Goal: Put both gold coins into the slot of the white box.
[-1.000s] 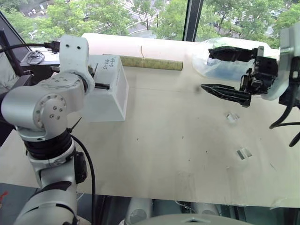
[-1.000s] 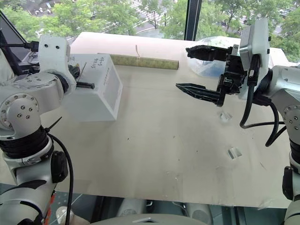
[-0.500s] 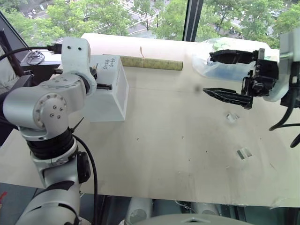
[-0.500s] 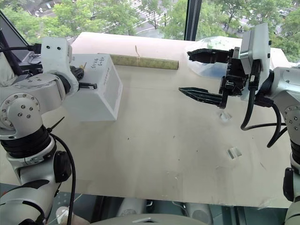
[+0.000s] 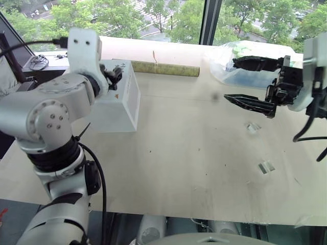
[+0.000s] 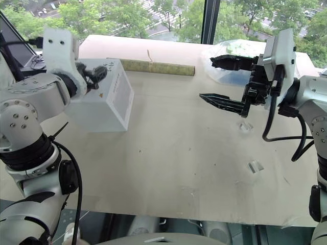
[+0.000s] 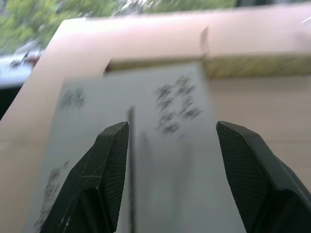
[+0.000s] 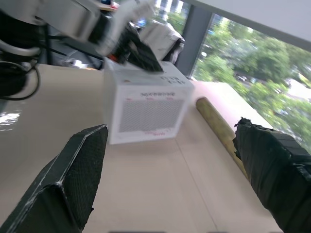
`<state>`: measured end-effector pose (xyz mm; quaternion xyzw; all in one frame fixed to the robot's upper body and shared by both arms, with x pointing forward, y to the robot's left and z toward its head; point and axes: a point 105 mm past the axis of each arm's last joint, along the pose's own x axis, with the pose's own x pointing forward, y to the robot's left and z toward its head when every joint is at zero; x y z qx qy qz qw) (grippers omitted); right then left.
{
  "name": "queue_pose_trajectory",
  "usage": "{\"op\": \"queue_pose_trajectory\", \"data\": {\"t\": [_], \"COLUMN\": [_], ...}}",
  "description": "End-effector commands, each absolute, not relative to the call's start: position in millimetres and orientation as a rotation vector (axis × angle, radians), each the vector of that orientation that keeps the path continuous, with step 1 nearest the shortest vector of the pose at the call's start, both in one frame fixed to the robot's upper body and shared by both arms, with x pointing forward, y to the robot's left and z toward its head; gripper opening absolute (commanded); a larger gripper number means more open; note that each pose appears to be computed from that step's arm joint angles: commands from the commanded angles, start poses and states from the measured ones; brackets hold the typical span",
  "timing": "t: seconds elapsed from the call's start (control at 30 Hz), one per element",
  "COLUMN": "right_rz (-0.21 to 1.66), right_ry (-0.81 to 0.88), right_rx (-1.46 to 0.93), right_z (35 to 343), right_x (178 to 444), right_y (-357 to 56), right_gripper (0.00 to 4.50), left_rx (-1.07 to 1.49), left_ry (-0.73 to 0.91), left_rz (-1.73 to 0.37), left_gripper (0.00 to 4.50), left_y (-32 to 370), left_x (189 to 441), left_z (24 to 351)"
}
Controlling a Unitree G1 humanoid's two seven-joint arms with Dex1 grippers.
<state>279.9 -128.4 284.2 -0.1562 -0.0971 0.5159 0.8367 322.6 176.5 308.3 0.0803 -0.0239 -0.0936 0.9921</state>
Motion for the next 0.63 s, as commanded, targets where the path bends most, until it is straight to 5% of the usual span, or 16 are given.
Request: {"op": "queue_pose_trajectory", "data": {"t": [0.03,0.33,0.63], "right_rz": [0.899,0.741,0.565], "right_ry": [-0.126,0.089,0.27], "right_rx": [-0.329,-0.291,-0.365], "right_z": [266,203,170], "right_x": [295,229,180], "right_y": [-143,-208,-285], "right_gripper": [4.5,4.5,4.5], "left_rx": [0.095,0.109,0.093], "left_ry": [-0.223,0.02,0.115], "left_rz": [-0.618,-0.918,-0.894], "left_gripper": [3.0,3.0,3.0], "left_y": [125,122,158], "left_x": [285,244,251], "left_z": [316,204,157]}}
